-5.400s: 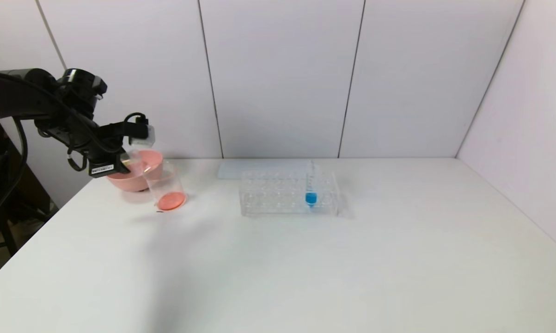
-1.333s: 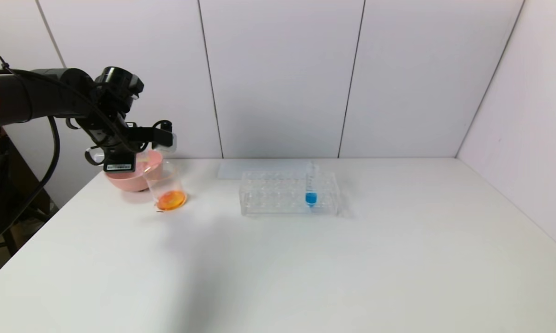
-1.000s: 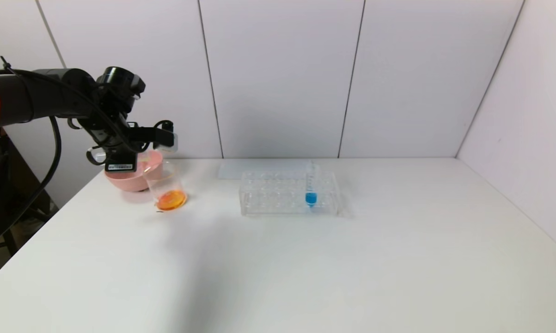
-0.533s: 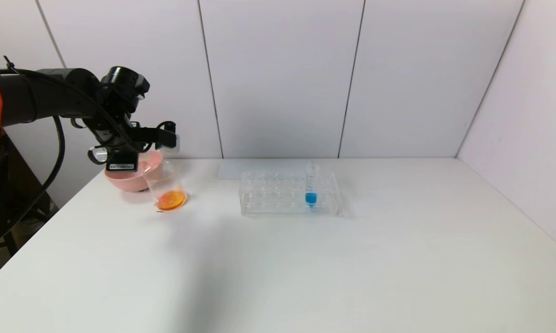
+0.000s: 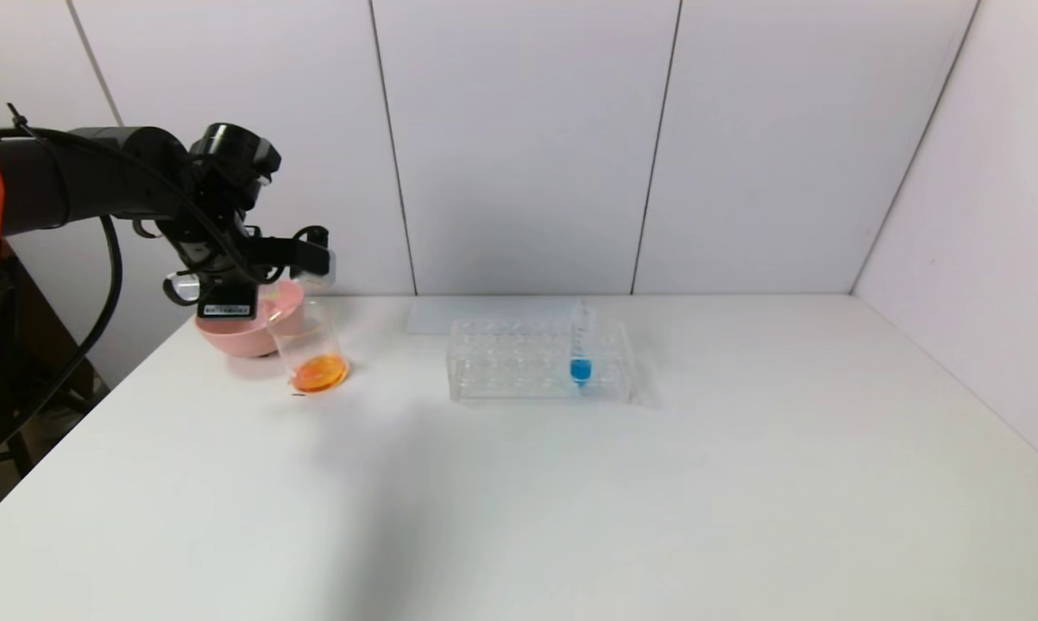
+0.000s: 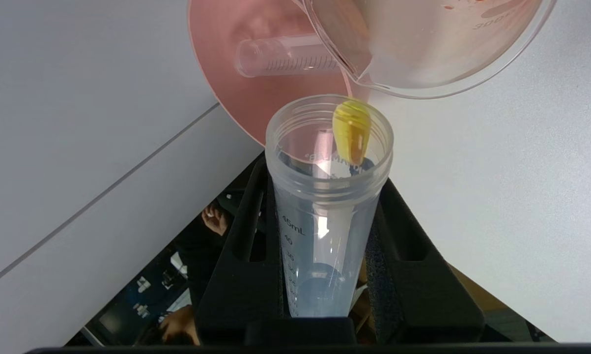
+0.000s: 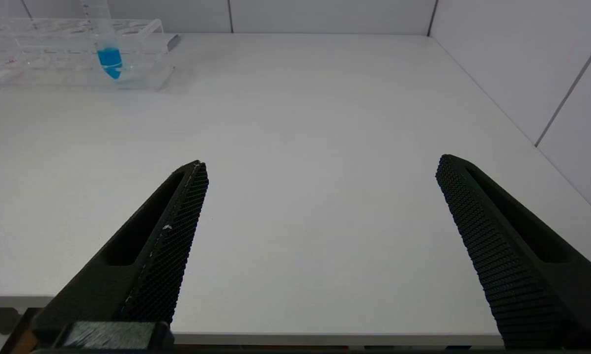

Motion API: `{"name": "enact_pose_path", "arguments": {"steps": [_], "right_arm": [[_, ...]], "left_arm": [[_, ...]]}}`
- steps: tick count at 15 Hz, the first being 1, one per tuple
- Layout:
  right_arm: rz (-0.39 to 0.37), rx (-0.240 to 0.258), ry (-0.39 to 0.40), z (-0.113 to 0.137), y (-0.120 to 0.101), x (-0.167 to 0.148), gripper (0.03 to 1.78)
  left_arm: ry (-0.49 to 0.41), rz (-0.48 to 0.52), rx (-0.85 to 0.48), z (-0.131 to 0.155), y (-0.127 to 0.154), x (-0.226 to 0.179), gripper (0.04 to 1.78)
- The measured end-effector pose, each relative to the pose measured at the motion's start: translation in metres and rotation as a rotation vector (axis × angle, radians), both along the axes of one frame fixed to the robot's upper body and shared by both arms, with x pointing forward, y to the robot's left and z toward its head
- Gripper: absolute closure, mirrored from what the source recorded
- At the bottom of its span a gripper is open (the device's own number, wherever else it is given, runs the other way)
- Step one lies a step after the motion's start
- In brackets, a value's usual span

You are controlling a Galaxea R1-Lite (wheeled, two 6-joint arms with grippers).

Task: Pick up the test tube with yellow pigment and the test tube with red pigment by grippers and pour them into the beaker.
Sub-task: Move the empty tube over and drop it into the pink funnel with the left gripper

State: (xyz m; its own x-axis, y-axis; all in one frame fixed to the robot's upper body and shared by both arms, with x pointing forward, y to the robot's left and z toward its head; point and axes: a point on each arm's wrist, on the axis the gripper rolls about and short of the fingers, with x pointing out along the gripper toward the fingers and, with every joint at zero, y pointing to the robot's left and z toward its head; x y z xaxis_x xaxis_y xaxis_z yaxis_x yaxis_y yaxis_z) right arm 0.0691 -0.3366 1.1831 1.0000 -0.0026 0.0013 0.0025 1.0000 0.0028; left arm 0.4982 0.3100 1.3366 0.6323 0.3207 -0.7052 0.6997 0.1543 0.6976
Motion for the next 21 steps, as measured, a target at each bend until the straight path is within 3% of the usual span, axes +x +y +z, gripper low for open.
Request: {"name": "enact_pose_path", "arguments": {"steps": [13,21], "right_arm": [[0.000,0.000,0.000,0.000,0.000,0.000,0.11],[0.001,0.000,0.000,0.000,0.000,0.000,0.11]], "left_arm": [[-0.027,0.036,-0.046,0.022,0.008,-0.023,1.33],[-0.079,0.109,-0.384,0.032,0.033,-0.053,1.33]]}}
